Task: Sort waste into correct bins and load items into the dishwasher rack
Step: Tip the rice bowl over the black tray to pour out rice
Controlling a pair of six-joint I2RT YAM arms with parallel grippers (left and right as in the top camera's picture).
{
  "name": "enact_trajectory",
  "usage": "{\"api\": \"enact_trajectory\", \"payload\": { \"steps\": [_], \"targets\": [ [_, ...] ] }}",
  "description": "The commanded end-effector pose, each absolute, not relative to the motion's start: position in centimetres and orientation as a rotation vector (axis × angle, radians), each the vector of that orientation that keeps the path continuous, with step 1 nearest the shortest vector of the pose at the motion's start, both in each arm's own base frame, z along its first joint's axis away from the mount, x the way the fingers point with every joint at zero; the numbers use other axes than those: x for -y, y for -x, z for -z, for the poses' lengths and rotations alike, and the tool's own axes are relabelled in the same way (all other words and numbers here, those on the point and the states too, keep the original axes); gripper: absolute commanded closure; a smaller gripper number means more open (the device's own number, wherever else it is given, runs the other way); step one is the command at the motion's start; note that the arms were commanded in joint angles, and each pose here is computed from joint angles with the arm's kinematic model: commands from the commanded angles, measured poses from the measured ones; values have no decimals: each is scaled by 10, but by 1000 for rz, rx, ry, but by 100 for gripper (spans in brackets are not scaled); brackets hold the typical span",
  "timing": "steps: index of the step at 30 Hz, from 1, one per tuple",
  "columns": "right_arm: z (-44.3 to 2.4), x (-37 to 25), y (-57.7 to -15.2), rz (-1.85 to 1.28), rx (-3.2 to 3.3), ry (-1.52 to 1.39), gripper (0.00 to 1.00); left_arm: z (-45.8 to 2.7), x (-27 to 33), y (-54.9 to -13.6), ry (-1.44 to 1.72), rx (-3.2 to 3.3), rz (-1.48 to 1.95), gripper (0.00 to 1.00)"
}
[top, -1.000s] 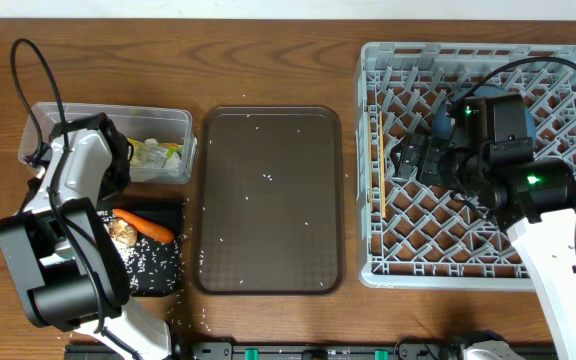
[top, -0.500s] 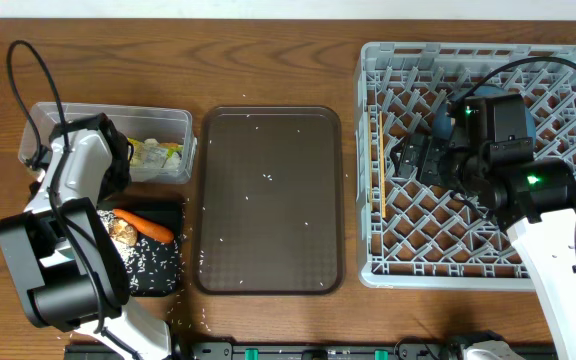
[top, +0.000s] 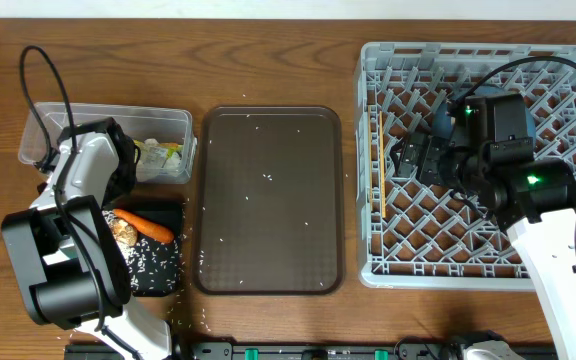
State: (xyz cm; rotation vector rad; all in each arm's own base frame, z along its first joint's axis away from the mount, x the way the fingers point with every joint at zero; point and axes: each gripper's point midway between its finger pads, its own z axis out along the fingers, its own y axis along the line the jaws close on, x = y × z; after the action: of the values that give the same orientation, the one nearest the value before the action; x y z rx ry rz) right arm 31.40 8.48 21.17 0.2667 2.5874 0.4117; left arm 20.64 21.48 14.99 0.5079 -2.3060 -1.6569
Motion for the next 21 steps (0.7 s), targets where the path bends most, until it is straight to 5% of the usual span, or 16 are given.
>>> {"api": "enact_trajectory", "payload": {
  "steps": [1, 5, 8, 12, 15, 18, 21],
  "targets": [
    [-216, -84, -314, -419, -2571, -280, 1, -164, -224, -213, -355, 2226, 1784, 94],
    [-217, -84, -315, -420, -2568, -280, 1, -136, -205, -203, -664, 2361, 1575, 94],
    [-218, -84, -316, -422, -2561, -278, 1, -158, -222, -209, -355, 2231, 1764, 94],
    [-218, -84, -316, -422, -2559, -278, 1, -130, -204, -203, -623, 2365, 1558, 94],
    [-219, -85, -318, -424, -2553, -277, 1, -165, -223, -218, -305, 2216, 1819, 94],
    [-219, -85, -318, -424, -2553, -277, 1, -140, -208, -213, -568, 2373, 1602, 94],
    [-219, -85, -318, -425, -2550, -276, 1, -162, -223, -218, -371, 2256, 1777, 94]
  ]
}}
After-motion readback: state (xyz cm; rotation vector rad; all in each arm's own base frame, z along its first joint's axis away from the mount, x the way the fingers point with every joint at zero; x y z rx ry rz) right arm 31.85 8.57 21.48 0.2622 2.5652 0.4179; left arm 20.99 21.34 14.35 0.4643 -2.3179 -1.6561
